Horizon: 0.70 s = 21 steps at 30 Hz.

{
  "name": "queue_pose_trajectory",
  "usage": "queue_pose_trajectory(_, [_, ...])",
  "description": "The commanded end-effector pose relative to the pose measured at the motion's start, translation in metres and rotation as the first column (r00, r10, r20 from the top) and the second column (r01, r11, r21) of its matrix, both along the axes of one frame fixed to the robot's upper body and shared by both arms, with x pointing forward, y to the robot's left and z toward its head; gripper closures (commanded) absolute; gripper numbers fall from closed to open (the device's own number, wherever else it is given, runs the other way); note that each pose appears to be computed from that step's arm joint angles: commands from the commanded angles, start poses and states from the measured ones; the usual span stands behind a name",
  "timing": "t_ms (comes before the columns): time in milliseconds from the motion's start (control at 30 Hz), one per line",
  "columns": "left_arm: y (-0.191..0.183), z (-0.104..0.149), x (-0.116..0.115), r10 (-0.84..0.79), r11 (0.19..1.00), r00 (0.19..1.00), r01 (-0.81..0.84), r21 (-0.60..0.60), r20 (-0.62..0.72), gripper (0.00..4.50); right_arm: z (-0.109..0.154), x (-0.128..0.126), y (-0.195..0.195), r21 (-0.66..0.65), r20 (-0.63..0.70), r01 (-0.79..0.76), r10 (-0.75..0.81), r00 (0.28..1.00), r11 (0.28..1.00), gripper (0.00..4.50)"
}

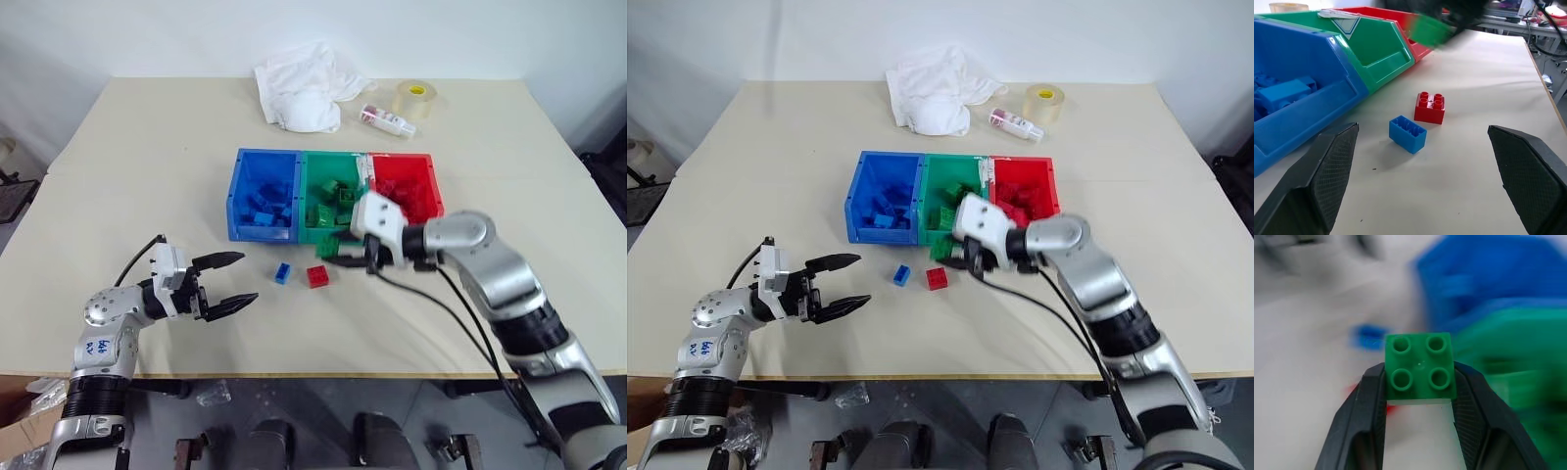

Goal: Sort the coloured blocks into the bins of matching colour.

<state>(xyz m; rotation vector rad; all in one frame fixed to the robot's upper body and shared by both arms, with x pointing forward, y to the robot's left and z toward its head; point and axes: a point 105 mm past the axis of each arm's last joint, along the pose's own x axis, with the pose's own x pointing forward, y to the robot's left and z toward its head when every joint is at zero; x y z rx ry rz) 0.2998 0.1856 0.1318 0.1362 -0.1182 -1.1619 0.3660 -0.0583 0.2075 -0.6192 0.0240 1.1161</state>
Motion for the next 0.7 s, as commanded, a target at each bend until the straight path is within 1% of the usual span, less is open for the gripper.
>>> queue_pose_trajectory(33, [-0.004,0.009,0.0,-0.011,1.0,0.999,0.011,-0.01,0.043,0.0,0.014,0.033,-0.007,0.029,0.087,0.116,-0.118,0.989,0.993,2.69])
queue_pose_trajectory(67, [-0.005,0.009,0.0,-0.011,1.0,0.999,0.012,-0.011,0.044,0.0,0.015,0.042,-0.007,0.026,0.098,0.144,-0.146,0.984,0.989,2.3])
queue_pose_trajectory(133, [-0.005,0.009,-0.001,-0.011,1.0,0.999,0.012,-0.013,0.046,0.0,0.016,0.052,-0.007,0.025,0.109,0.169,-0.17,0.979,0.985,1.69])
queue_pose_trajectory(233, [-0.005,0.009,-0.001,-0.008,1.0,0.999,0.009,-0.015,0.048,0.0,0.02,0.055,-0.004,0.036,0.119,0.155,-0.159,0.98,0.987,0.62])
queue_pose_trajectory(300, [-0.004,0.009,-0.002,-0.007,1.0,0.999,0.007,-0.016,0.048,0.0,0.021,0.053,-0.004,0.038,0.121,0.136,-0.14,0.983,0.99,0.02])
queue_pose_trajectory(433, [-0.004,0.01,-0.001,-0.007,1.0,0.999,0.008,-0.015,0.049,0.0,0.022,0.044,-0.007,0.045,0.116,0.099,-0.104,0.988,0.994,0.02])
queue_pose_trajectory(500, [-0.004,0.01,0.0,-0.008,1.0,0.999,0.009,-0.014,0.047,0.0,0.021,0.034,-0.014,0.048,0.103,0.069,-0.074,0.992,0.996,0.02])
queue_pose_trajectory(533, [-0.004,0.01,0.001,-0.009,1.0,0.999,0.009,-0.014,0.046,0.0,0.02,0.026,-0.018,0.048,0.089,0.043,-0.047,0.995,0.998,0.02])
queue_pose_trajectory(633, [-0.003,0.01,0.004,-0.014,1.0,0.999,0.014,-0.011,0.043,0.0,0.013,-0.01,-0.032,0.054,0.033,-0.07,0.068,0.997,0.996,0.02])
queue_pose_trajectory(700, [-0.002,0.01,0.006,-0.016,1.0,0.999,0.017,-0.009,0.042,0.0,0.01,-0.028,-0.046,0.061,0.008,-0.091,0.091,0.996,0.994,0.02])
